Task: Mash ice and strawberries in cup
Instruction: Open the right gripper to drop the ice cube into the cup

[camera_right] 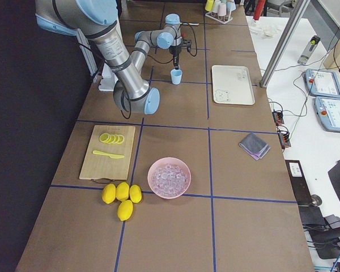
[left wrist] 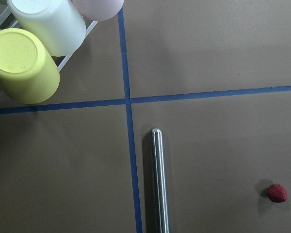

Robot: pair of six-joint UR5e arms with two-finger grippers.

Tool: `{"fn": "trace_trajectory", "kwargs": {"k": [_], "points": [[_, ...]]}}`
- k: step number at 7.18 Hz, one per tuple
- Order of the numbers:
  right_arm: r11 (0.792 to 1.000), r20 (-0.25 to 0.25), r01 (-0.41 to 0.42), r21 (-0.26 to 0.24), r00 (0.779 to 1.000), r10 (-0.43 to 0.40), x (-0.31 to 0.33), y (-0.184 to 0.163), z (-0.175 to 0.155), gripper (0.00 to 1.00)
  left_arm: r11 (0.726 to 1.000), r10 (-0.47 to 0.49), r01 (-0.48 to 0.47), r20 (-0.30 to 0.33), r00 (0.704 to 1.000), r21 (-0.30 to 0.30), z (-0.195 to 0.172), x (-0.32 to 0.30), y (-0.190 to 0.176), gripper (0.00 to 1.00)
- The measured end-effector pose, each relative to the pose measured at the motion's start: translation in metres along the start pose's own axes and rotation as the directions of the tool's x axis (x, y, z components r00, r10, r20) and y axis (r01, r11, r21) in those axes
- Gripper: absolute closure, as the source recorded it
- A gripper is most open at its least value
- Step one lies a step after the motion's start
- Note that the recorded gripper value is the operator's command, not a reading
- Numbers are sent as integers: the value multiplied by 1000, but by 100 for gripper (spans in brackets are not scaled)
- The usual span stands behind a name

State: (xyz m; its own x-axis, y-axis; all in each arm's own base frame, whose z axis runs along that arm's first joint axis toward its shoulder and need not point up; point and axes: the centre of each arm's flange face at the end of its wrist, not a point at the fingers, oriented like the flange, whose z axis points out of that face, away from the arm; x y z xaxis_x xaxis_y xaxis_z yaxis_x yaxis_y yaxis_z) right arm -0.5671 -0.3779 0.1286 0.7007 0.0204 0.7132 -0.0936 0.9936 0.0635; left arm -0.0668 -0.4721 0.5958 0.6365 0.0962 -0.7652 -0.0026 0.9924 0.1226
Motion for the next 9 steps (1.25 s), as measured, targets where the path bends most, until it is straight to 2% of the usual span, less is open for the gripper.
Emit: {"fn": "trace_trajectory", "kwargs": {"k": [2, 4, 7, 9], "points": [[1000, -8, 0, -5, 1000, 0, 0, 2, 5, 27, 1000, 1, -1, 0, 1000, -1, 0, 0, 0, 0], [1000, -13, 2, -8, 1000, -2, 1, 3, 8, 1, 1000, 1, -1, 0, 1000, -1, 0, 0, 0, 0], [1000, 4, 3, 0, 1000, -3, 1, 2, 0, 1, 1000, 4, -4, -1, 1000, 3, -2, 2, -1, 0], [999, 39, -14, 38, 999, 12, 38, -10, -29, 1, 1000, 5, -5, 0, 1000, 3, -2, 3, -1, 0]]}}
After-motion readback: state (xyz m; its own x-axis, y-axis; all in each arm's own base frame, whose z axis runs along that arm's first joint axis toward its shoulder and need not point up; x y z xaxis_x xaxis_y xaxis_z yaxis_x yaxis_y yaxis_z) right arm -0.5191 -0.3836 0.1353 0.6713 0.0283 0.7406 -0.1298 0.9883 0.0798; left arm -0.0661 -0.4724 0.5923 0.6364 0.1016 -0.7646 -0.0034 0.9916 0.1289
